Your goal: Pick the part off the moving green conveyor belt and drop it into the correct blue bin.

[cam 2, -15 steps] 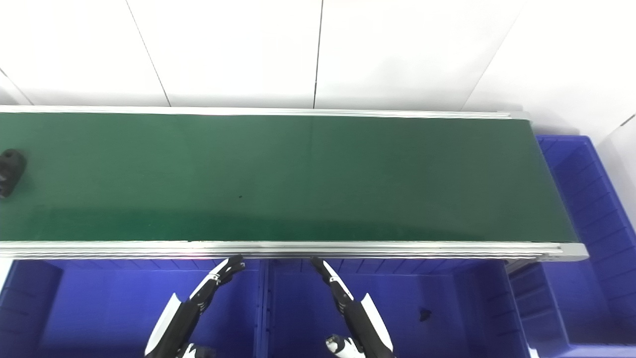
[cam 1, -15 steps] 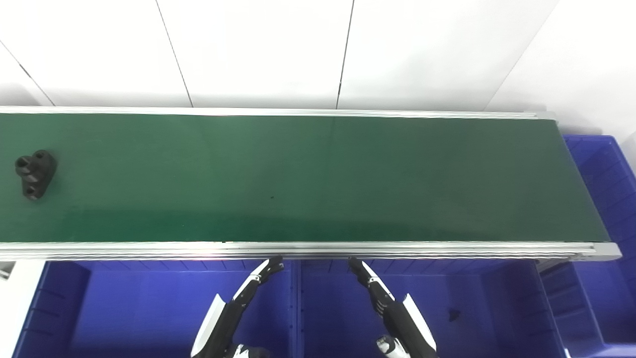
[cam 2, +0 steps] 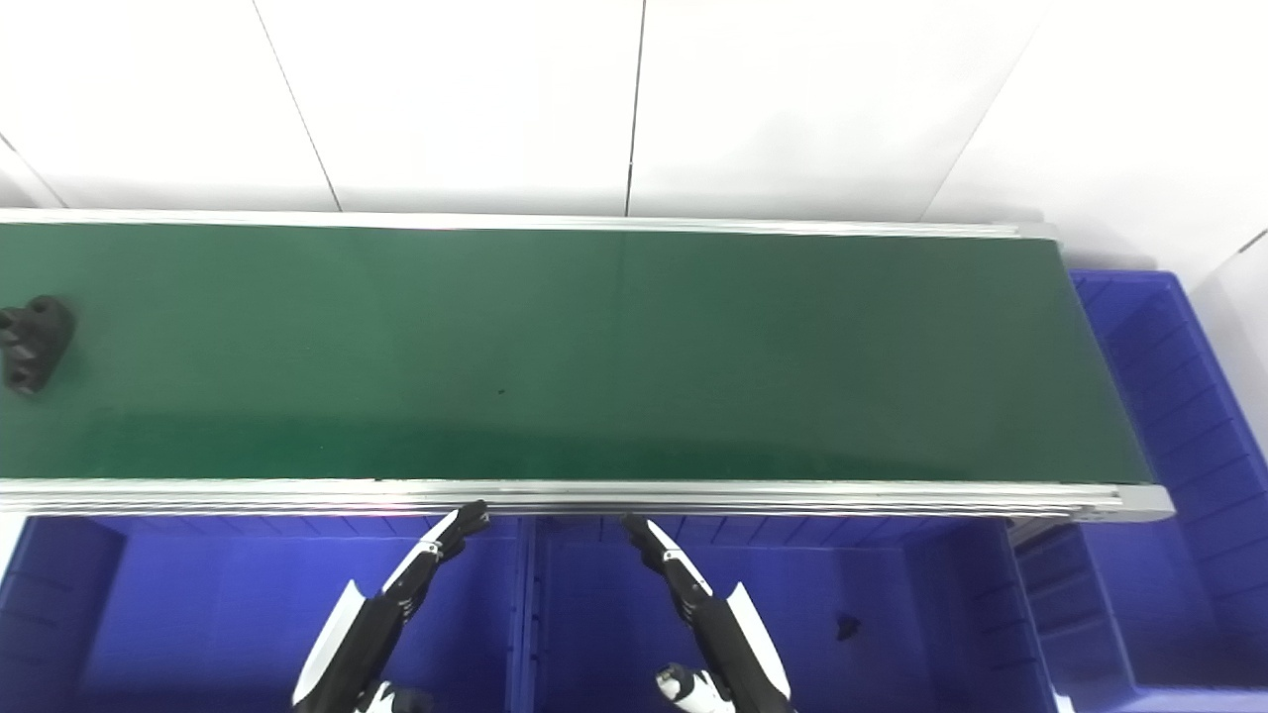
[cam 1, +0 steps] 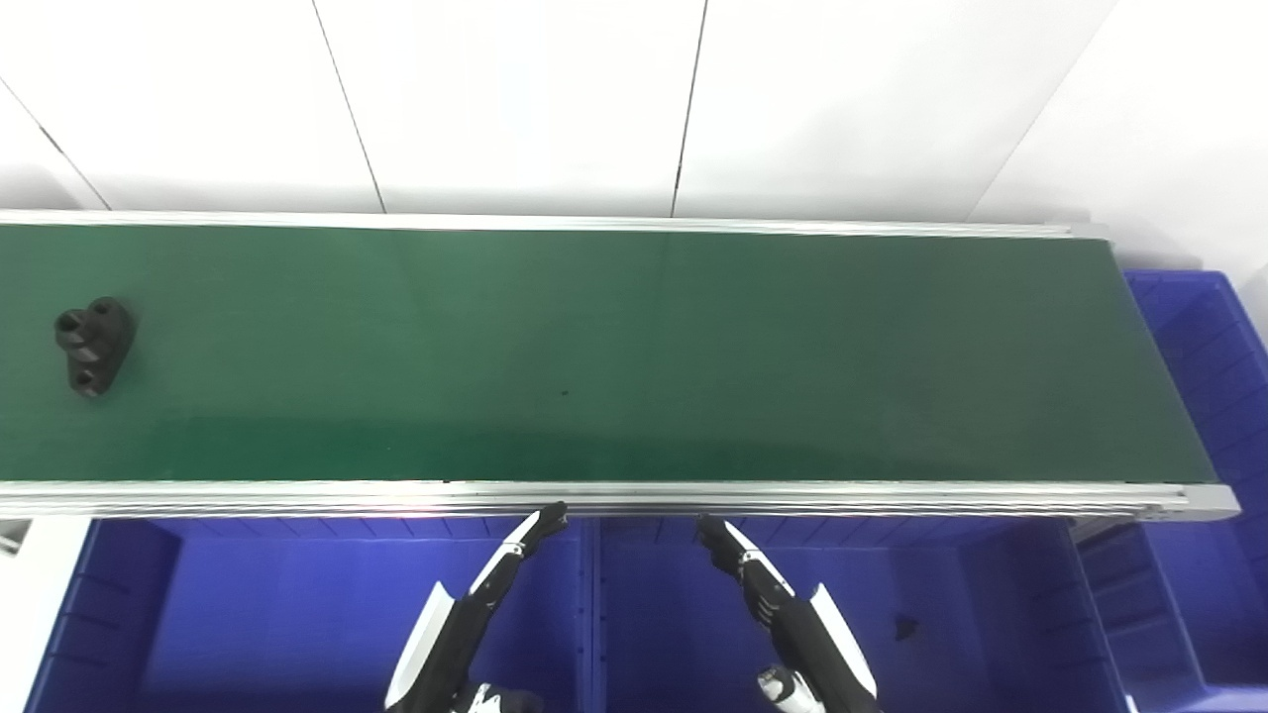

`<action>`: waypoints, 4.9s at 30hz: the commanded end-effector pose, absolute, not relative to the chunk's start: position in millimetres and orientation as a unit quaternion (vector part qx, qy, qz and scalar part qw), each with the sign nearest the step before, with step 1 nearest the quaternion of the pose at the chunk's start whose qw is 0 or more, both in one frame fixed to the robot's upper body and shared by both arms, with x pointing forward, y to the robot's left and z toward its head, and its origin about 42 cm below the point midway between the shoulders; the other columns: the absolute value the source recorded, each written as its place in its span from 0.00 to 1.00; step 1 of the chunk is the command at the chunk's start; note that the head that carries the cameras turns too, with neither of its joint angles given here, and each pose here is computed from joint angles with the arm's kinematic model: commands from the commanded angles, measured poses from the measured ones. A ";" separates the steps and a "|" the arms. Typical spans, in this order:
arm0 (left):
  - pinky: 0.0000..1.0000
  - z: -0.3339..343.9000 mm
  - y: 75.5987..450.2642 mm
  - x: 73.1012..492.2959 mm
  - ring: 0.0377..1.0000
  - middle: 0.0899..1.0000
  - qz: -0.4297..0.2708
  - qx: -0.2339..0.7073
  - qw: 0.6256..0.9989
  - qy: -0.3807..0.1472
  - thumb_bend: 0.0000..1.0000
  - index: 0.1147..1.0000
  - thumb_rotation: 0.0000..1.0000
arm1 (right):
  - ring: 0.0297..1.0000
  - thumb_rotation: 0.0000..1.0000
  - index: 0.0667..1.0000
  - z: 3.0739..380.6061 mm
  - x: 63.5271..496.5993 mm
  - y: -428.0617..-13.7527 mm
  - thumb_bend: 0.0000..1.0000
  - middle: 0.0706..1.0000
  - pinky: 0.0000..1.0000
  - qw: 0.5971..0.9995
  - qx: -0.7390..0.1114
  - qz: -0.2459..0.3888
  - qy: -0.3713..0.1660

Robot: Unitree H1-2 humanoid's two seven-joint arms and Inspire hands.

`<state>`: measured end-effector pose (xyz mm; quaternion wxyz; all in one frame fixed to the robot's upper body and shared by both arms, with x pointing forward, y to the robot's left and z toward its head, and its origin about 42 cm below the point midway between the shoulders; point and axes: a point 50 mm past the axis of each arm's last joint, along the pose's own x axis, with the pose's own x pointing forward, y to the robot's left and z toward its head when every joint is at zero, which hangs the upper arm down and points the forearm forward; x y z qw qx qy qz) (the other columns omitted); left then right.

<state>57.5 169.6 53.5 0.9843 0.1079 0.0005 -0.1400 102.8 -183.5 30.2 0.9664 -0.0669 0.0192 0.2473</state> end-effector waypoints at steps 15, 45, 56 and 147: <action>0.91 70.9 173.1 61.6 0.94 0.90 -0.142 0.109 0.984 -0.023 1.00 0.91 1.00 | 0.94 0.98 0.93 48.3 109.3 -178.6 1.00 0.93 0.92 0.965 -0.057 0.254 -0.035; 0.92 74.9 171.6 64.8 0.94 0.91 -0.147 0.114 0.982 -0.019 0.99 0.91 1.00 | 0.94 0.98 0.92 50.1 112.5 -179.1 1.00 0.93 0.92 0.964 -0.056 0.257 -0.036; 0.92 75.6 171.2 61.8 0.94 0.91 -0.147 0.115 0.982 -0.015 1.00 0.90 1.00 | 0.94 0.97 0.93 48.3 109.4 -179.4 1.00 0.93 0.92 0.965 -0.052 0.256 -0.031; 0.75 -2.6 125.5 83.8 0.81 0.82 -0.154 0.101 0.983 0.012 0.99 0.80 0.95 | 0.94 0.90 0.97 100.5 137.7 -214.3 1.00 0.93 0.95 0.948 0.005 0.286 -0.137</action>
